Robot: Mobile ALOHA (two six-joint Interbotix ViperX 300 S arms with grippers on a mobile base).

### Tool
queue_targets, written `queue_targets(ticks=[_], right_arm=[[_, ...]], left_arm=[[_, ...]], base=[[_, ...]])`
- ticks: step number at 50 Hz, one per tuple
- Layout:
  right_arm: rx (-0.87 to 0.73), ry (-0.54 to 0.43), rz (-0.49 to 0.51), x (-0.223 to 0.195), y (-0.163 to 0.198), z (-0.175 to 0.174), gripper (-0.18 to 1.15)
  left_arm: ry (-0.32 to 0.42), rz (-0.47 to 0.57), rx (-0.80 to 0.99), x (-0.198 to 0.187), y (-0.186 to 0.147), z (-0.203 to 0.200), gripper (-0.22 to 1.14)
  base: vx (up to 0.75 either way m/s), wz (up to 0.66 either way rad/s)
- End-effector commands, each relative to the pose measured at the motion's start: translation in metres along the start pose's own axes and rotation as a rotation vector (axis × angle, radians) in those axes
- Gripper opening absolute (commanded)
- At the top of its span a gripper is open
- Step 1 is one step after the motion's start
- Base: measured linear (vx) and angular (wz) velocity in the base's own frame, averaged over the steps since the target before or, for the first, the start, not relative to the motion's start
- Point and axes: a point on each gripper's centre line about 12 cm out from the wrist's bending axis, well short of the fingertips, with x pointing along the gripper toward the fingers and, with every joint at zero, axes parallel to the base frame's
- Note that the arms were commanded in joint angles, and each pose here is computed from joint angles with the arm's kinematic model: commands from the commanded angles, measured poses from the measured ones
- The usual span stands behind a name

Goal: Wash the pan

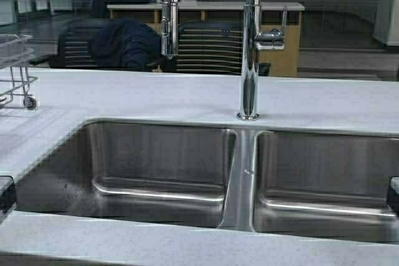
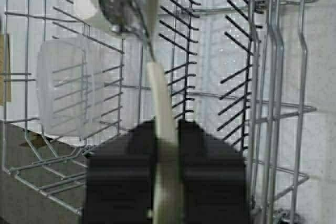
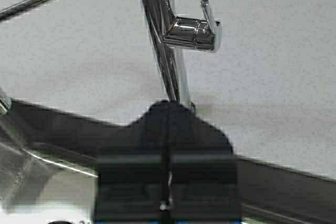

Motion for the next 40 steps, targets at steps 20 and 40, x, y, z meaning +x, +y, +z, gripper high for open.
queue_targets(ticks=[20, 40], right_arm=[[0.0, -0.023, 0.002, 0.0, 0.001, 0.006, 0.07], [-0.001, -0.009, 0.0, 0.003, 0.0, 0.003, 0.07]], left_arm=[[0.121, -0.025, -0.029, 0.059, 0.011, 0.0, 0.03], [0.181, -0.041, -0.037, 0.079, 0.01, -0.007, 0.03]], base=[[-0.01, 0.01], [0.0, 0.0]])
